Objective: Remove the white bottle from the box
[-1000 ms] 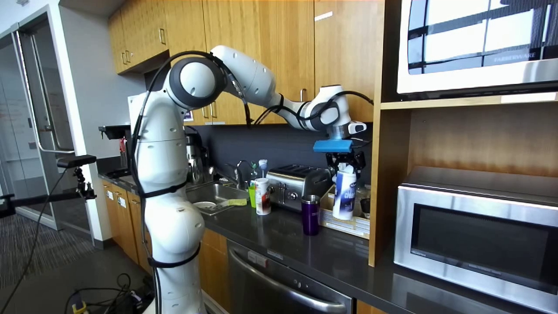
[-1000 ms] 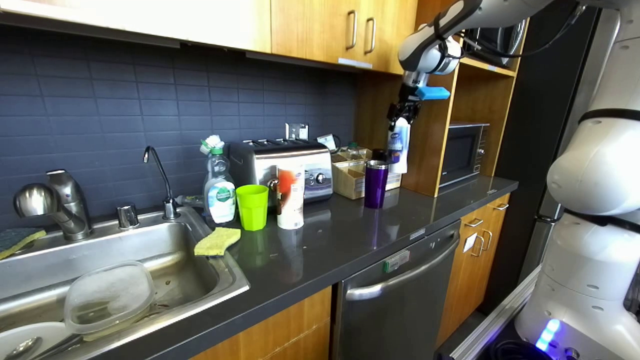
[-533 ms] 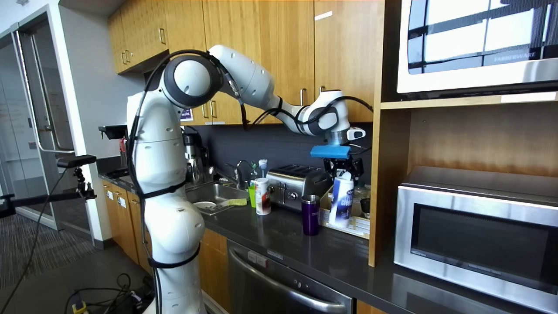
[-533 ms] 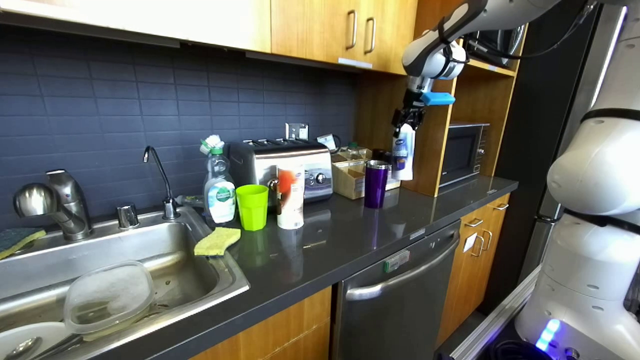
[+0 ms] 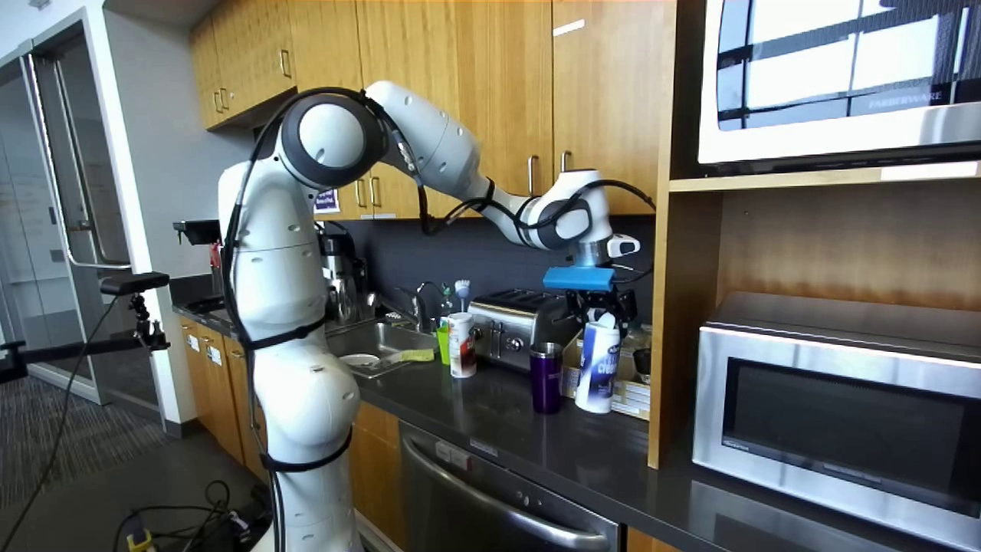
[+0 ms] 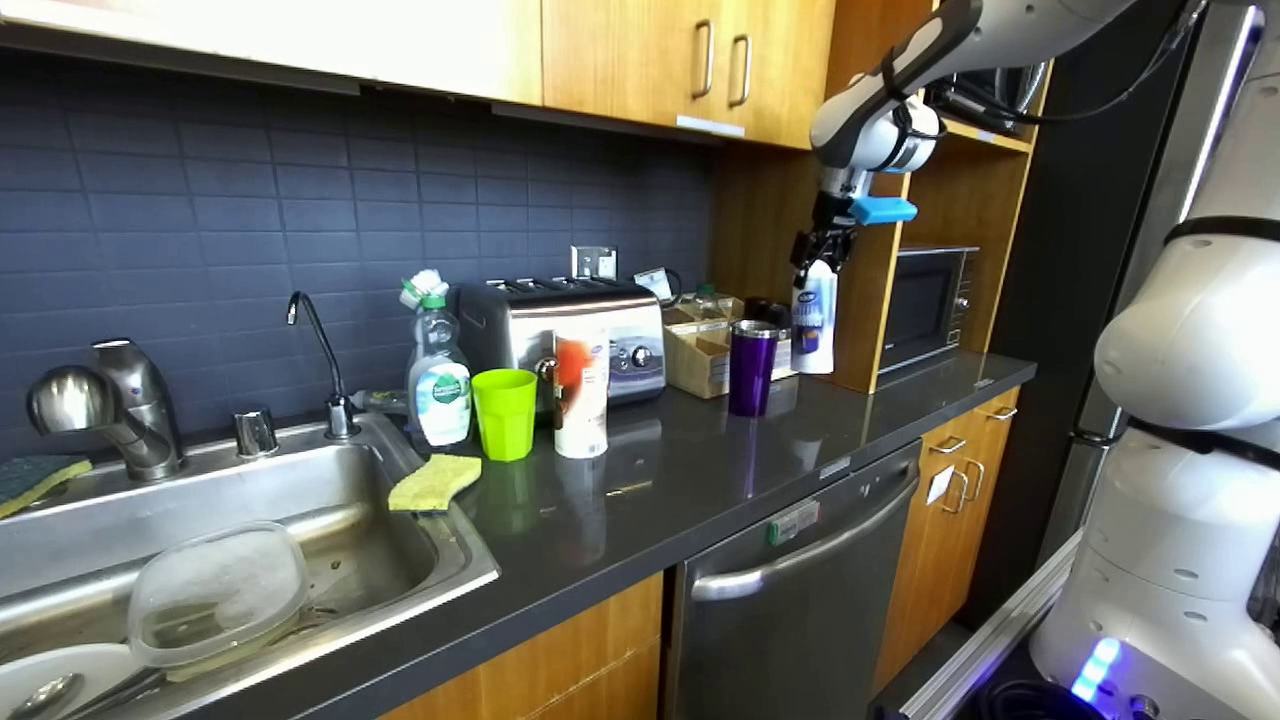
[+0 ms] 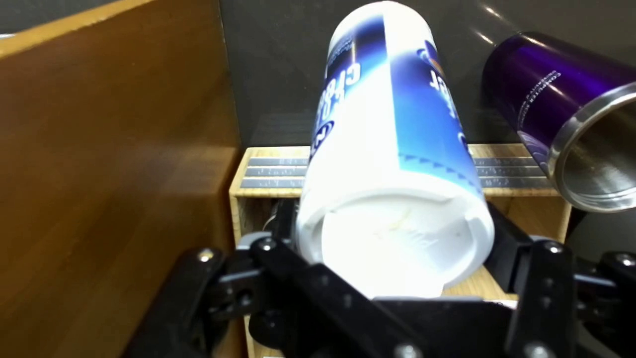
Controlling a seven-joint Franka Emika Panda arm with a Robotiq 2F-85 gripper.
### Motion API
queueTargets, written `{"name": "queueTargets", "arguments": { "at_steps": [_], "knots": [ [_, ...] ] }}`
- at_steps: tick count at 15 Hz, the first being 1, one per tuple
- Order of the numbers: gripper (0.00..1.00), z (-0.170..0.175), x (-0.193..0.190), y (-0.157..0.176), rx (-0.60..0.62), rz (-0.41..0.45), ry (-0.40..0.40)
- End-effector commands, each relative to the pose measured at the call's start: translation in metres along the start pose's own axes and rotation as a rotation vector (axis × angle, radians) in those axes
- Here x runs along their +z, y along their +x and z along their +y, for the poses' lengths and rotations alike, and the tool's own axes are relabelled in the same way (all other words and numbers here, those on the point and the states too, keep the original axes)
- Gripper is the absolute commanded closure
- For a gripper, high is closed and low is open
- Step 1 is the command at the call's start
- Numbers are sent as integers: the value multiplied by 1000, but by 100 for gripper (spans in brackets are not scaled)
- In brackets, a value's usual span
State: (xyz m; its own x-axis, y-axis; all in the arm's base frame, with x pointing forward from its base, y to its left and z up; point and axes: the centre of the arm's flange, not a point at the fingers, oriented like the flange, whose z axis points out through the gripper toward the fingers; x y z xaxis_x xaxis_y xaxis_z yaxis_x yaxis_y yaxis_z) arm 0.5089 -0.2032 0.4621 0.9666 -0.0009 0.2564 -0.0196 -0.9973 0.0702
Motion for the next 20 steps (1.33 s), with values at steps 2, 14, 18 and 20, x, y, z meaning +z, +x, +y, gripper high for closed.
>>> {"name": "queueTargets", "arguments": {
  "at_steps": [2,14,18,20],
  "knots": [
    [38,-3,-7,-22,-20,45,-16],
    [38,-13,-8,-55,-13,62,-16],
    [38,-13,-9,-64,-15,65,-27],
    [38,-12,-9,-68,-16,67,-30]
  ]
}}
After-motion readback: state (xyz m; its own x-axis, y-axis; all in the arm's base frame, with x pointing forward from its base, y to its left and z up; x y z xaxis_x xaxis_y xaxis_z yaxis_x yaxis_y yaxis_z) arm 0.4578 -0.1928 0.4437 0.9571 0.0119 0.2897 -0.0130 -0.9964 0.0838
